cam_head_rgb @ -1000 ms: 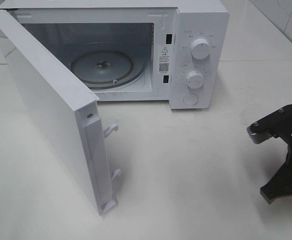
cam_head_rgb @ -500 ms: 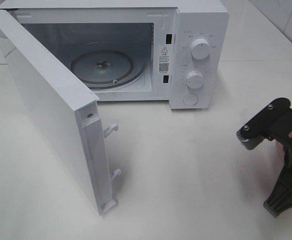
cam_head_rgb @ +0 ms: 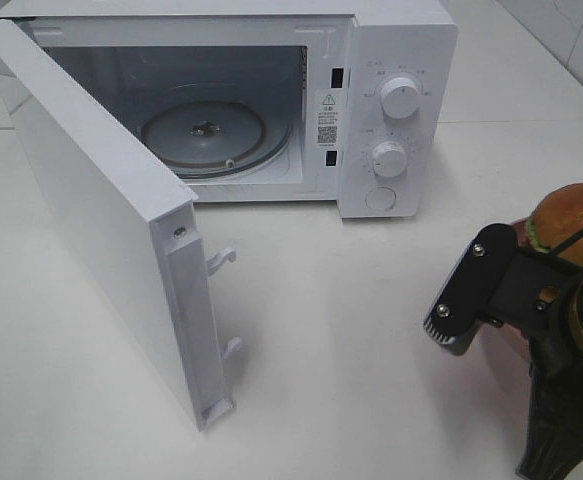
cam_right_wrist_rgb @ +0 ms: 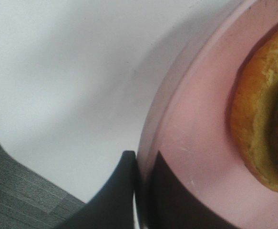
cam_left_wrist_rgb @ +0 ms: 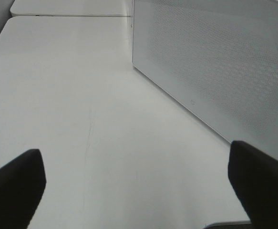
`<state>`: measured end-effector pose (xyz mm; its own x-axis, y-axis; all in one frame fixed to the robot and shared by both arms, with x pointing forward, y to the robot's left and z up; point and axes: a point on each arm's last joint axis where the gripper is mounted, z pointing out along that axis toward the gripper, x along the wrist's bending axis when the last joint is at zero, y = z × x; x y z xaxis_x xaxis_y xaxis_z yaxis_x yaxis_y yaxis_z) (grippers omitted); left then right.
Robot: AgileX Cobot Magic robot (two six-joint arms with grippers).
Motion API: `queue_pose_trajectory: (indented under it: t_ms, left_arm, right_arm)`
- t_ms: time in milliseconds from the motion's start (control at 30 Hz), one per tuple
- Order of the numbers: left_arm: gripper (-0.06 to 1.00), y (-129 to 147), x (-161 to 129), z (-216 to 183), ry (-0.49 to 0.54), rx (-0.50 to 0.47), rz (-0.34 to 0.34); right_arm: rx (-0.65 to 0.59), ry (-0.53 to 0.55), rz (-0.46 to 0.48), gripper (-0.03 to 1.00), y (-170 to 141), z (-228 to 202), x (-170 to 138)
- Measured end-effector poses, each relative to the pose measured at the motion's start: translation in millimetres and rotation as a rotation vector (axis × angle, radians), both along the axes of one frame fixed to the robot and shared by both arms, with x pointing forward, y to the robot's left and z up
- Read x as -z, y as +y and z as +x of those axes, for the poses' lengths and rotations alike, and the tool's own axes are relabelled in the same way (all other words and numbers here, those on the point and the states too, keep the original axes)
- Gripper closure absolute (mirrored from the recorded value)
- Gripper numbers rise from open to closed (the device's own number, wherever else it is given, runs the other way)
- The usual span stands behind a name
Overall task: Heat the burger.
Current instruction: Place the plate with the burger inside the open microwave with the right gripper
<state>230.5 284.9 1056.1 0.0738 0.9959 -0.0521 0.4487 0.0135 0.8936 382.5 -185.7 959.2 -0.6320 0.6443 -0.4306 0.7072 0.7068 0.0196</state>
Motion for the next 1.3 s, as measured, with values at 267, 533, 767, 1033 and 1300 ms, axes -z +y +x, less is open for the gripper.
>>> queue_pose_trajectory:
  t_ms: [267, 533, 767, 1033, 1300]
  left_arm:
    - [-0.01, 0, 0, 0, 0.0, 0.0, 0.0]
    - [-0.01, 0, 0, 0, 0.0, 0.0, 0.0]
    - [-0.01, 0, 0, 0, 0.0, 0.0, 0.0]
    - [-0.01, 0, 0, 0, 0.0, 0.0, 0.0]
    - [-0.01, 0, 0, 0, 0.0, 0.0, 0.0]
  right_arm:
    - [-0.169, -0.002, -0.011, 0.93, 17, -15, -2]
    - [-0.318, -0.019, -0.015, 0.93, 29, -25, -3]
    - [-0.41, -0.013, -0.026, 0.93, 32, -25, -3]
    - [-0.497, 0.004, -0.05, 0.93, 34, -25, -3]
    - [-0.696, 0.011, -0.051, 0.93, 40, -24, -3]
